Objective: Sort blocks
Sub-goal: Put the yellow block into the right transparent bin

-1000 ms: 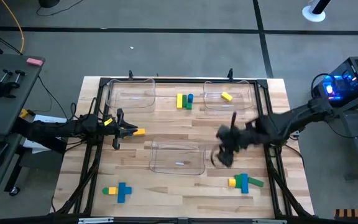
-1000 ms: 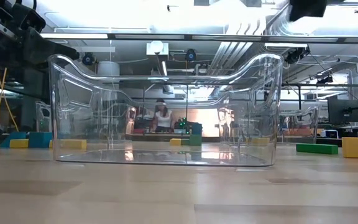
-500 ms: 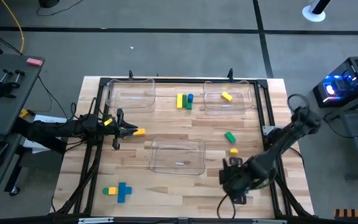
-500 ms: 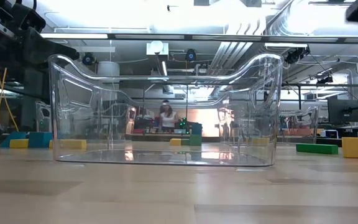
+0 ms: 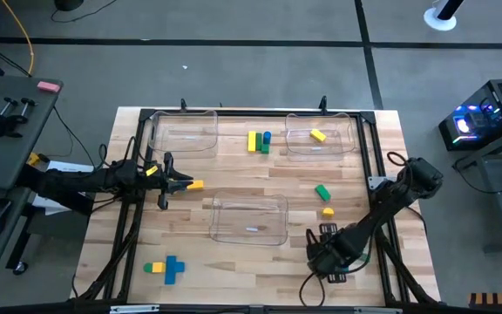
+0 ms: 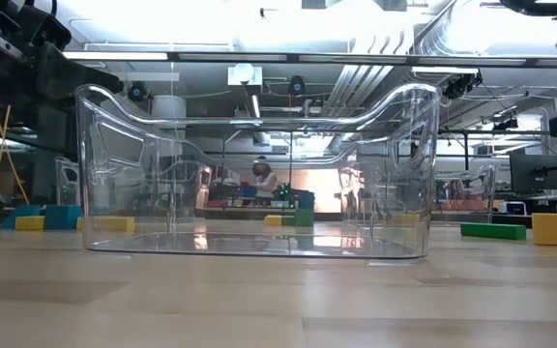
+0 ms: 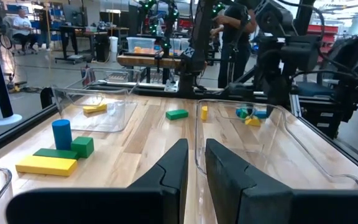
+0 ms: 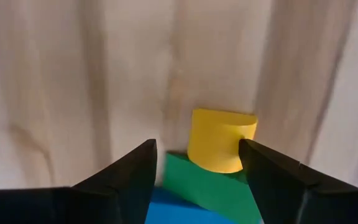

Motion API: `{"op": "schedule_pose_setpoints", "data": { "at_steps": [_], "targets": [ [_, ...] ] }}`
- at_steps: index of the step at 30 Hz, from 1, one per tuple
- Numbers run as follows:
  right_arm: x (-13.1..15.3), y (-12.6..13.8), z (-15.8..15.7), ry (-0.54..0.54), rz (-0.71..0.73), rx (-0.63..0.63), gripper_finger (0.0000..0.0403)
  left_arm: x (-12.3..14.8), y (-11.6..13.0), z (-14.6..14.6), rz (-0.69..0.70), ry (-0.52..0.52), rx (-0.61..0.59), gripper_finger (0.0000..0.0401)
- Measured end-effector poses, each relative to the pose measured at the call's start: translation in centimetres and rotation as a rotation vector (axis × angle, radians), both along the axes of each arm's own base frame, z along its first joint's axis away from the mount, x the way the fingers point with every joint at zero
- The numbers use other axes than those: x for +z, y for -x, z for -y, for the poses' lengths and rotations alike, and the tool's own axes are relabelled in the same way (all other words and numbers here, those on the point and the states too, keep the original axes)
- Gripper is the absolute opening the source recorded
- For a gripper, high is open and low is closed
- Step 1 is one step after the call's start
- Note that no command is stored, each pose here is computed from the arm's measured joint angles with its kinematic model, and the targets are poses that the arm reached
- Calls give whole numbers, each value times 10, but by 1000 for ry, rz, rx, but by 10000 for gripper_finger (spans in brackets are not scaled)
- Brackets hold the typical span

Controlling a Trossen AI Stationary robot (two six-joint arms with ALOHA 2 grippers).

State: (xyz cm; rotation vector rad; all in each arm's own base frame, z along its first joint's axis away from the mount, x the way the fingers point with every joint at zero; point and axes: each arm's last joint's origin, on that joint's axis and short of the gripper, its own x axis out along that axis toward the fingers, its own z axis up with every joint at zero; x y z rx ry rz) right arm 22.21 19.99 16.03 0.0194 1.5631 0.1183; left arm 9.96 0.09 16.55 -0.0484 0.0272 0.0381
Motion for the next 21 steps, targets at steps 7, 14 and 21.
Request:
{"op": "schedule_pose_setpoints", "data": {
  "at_steps": [7, 14, 21],
  "targets": [
    [-12, 6, 7, 35, -14, -9, 229, 0, 0, 0, 0, 0, 0, 44],
    [-12, 5, 6, 35, 17, 14, 229, 0, 0, 0, 0, 0, 0, 44],
    [-27, 9, 10, 1, 55, -67, 229, 0, 0, 0, 0, 0, 0, 44]
  ]
}}
